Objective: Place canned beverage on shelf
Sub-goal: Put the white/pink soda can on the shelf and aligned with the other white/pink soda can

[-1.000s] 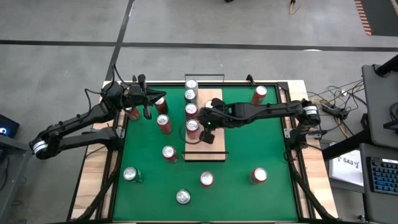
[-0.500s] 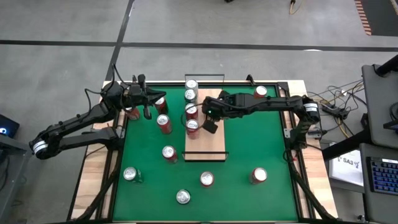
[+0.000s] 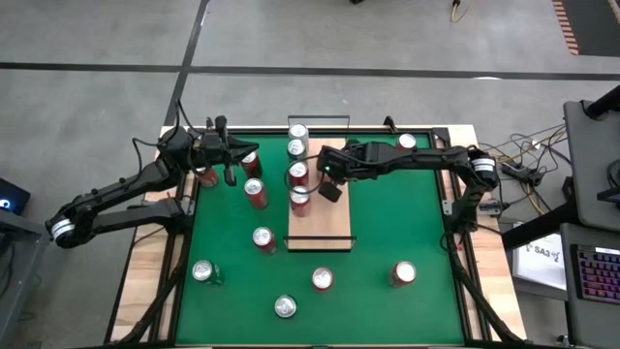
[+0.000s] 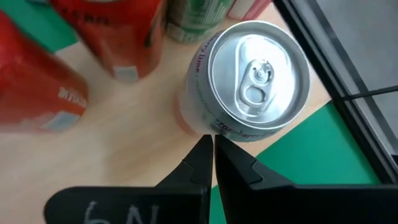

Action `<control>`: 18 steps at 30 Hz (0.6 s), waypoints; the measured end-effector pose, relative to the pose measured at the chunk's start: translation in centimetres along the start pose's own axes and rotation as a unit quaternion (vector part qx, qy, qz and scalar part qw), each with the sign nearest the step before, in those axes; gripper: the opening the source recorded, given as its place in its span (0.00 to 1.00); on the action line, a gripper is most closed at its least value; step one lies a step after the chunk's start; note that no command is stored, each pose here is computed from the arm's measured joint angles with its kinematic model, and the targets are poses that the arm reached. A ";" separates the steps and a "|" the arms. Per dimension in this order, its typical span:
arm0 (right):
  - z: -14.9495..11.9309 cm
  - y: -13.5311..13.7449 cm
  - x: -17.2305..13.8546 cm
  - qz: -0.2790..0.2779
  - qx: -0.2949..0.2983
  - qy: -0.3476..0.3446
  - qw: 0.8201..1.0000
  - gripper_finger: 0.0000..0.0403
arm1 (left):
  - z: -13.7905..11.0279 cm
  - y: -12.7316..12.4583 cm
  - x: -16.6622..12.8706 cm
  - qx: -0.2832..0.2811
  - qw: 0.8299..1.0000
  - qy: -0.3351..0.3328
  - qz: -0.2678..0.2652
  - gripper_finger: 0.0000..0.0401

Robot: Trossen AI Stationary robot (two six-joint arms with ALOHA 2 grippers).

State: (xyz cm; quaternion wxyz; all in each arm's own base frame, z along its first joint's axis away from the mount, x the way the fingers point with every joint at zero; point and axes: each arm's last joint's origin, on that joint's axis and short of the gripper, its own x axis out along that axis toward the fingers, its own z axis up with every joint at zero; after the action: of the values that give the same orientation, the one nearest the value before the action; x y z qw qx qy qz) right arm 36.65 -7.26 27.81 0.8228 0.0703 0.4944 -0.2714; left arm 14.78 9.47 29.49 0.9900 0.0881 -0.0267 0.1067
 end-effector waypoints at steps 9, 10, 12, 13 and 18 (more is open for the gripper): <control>0.2 0.0 0.0 0.016 0.008 -0.005 1.000 0.02 | 0.0 0.0 0.0 0.000 1.000 0.000 0.000 0.00; 0.3 0.1 0.1 0.020 0.011 -0.012 1.000 0.02 | 0.0 0.0 0.0 0.000 1.000 0.000 0.000 0.00; 0.5 0.1 0.1 0.022 0.009 -0.021 0.999 0.02 | 0.0 0.0 0.0 0.000 1.000 0.000 0.000 0.00; 0.5 0.1 0.1 0.023 0.006 -0.023 0.999 0.02 | 0.0 0.0 0.0 0.000 1.000 0.000 0.000 0.00; 1.0 -0.1 0.3 0.026 0.004 -0.048 0.999 0.02 | 0.0 0.0 0.0 0.000 1.000 0.000 0.000 0.00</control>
State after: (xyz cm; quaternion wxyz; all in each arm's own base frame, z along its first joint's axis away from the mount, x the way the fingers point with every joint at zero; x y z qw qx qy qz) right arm 37.49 -7.89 28.10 0.8519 0.0730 0.4515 -0.2550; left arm 14.78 9.47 29.48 0.9900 0.0880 -0.0265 0.1067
